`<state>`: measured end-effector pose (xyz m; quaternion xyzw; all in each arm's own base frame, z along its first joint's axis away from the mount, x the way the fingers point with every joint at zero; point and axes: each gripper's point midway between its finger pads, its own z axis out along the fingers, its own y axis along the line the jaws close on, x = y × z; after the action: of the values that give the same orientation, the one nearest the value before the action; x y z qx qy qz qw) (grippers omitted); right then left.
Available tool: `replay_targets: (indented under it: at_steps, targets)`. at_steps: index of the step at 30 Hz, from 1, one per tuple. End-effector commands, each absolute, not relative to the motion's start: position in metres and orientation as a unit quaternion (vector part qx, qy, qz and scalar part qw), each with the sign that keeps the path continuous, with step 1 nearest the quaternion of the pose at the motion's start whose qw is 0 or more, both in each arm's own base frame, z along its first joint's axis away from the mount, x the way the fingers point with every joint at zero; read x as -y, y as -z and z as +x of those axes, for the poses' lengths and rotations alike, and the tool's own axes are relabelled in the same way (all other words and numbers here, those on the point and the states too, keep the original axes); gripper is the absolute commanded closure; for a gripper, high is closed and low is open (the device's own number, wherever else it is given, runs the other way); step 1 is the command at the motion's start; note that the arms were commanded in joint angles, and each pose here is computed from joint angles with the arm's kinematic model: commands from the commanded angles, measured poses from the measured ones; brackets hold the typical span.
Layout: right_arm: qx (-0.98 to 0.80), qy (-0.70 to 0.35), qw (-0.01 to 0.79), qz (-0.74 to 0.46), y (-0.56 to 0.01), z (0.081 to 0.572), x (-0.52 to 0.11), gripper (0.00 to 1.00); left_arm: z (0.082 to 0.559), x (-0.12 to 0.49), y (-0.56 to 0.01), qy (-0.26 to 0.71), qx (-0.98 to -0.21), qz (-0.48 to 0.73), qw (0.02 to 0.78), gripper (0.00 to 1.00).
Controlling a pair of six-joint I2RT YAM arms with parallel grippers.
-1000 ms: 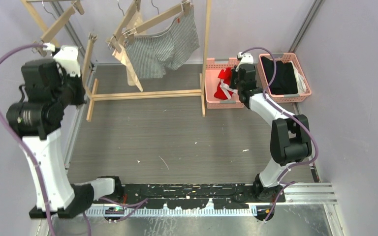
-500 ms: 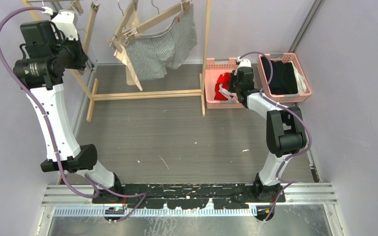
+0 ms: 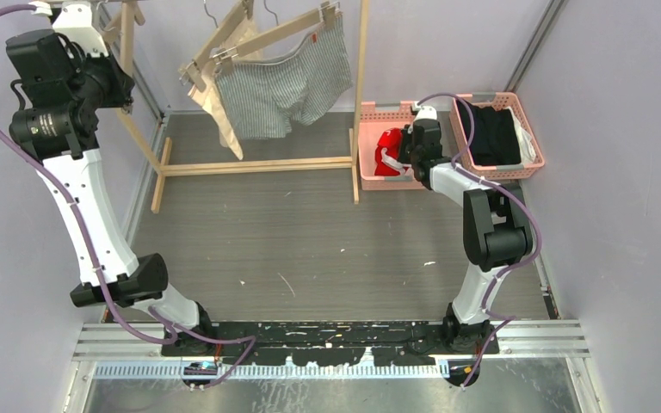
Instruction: Remove the underwear clipped to the hanger
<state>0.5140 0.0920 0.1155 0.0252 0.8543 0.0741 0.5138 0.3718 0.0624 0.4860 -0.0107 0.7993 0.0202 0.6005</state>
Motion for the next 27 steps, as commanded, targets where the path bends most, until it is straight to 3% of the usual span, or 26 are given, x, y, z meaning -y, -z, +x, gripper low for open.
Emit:
replay_targets:
  at_steps: [1,27]
  targets:
    - [-0.829,-0.092,0.551,0.031,-0.141,0.521,-0.095,0.99,0.383,-0.066,-0.523,-0.017,-0.755,-0.008,0.656,1.0]
    - [-0.819,-0.112,0.561,0.032,-0.143,0.493,-0.096,0.99,0.442,-0.078,-0.489,0.028,-0.775,-0.039,0.63,1.0]
